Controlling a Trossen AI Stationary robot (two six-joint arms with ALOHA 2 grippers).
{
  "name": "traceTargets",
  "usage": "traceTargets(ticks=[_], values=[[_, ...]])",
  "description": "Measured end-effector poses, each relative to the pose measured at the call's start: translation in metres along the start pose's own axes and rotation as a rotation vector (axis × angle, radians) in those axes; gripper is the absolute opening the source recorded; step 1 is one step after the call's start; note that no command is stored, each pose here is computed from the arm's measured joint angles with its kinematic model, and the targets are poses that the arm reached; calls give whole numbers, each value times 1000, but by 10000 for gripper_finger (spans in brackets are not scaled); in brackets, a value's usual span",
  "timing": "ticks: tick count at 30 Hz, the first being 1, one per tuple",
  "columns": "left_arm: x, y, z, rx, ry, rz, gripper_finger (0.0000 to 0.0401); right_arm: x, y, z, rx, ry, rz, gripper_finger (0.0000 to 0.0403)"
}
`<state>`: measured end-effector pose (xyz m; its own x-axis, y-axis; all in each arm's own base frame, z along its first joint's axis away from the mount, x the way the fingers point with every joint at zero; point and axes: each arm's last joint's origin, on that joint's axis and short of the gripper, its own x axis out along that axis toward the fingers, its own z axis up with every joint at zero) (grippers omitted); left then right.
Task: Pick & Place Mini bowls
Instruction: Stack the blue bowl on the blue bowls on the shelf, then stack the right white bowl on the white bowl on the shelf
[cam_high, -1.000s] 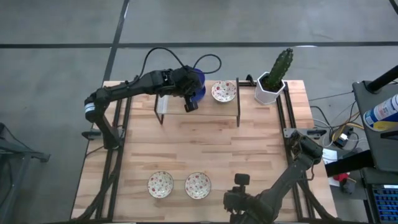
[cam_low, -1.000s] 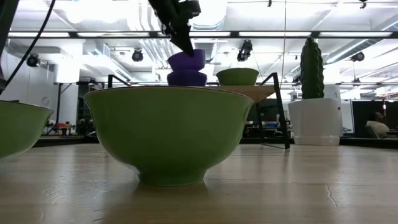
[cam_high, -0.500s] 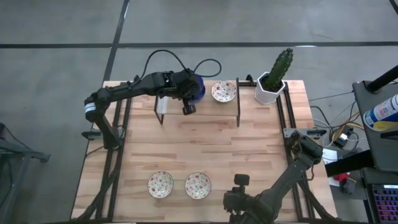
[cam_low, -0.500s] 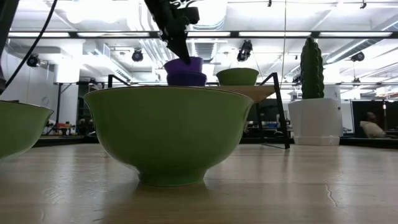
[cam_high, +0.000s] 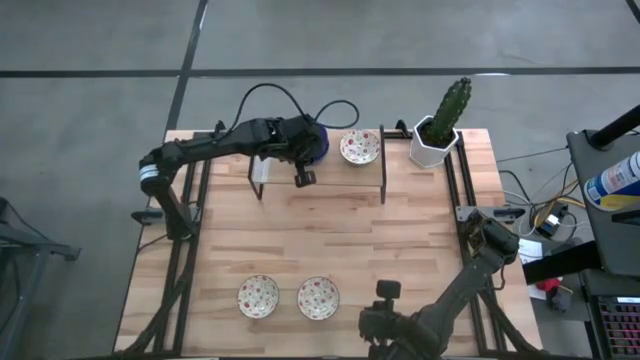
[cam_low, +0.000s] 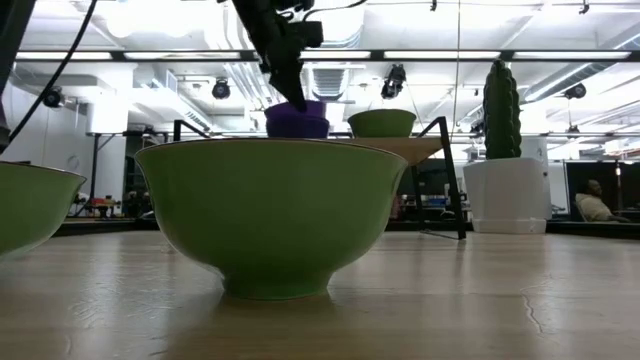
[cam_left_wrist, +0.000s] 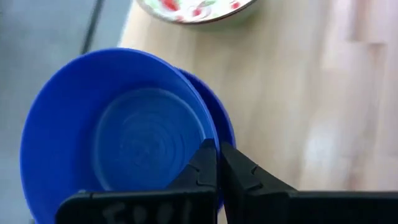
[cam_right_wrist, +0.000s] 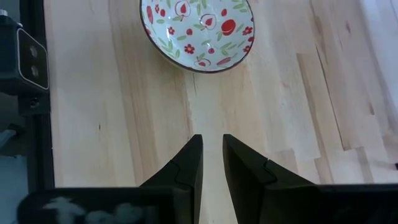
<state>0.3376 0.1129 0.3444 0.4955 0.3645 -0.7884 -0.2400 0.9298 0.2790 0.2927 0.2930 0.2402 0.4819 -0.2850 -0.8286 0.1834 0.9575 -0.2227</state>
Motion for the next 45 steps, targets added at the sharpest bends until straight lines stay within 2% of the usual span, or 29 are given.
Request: traceTargets(ticks=[3, 14, 24, 29, 37, 45], values=[[3, 0, 0, 7, 22, 66, 14, 0, 1, 0, 1, -3, 4, 59], [0, -3, 0, -6, 36, 48, 47, 0, 1, -1, 0, -4, 6, 59], [-33, -8, 14, -61, -25, 28, 51, 0, 1, 0, -27, -6, 8, 59], [-50, -21, 13, -66, -52, -62, 51, 0, 3, 1, -61, -15, 19, 59], [-61, -60, 10, -33, -76, -334, 51, 4, 9, 15, -211, -114, 100, 59], [-71, -109, 2, 85, -160, -474, 51, 26, 7, 28, -314, -176, 128, 59]])
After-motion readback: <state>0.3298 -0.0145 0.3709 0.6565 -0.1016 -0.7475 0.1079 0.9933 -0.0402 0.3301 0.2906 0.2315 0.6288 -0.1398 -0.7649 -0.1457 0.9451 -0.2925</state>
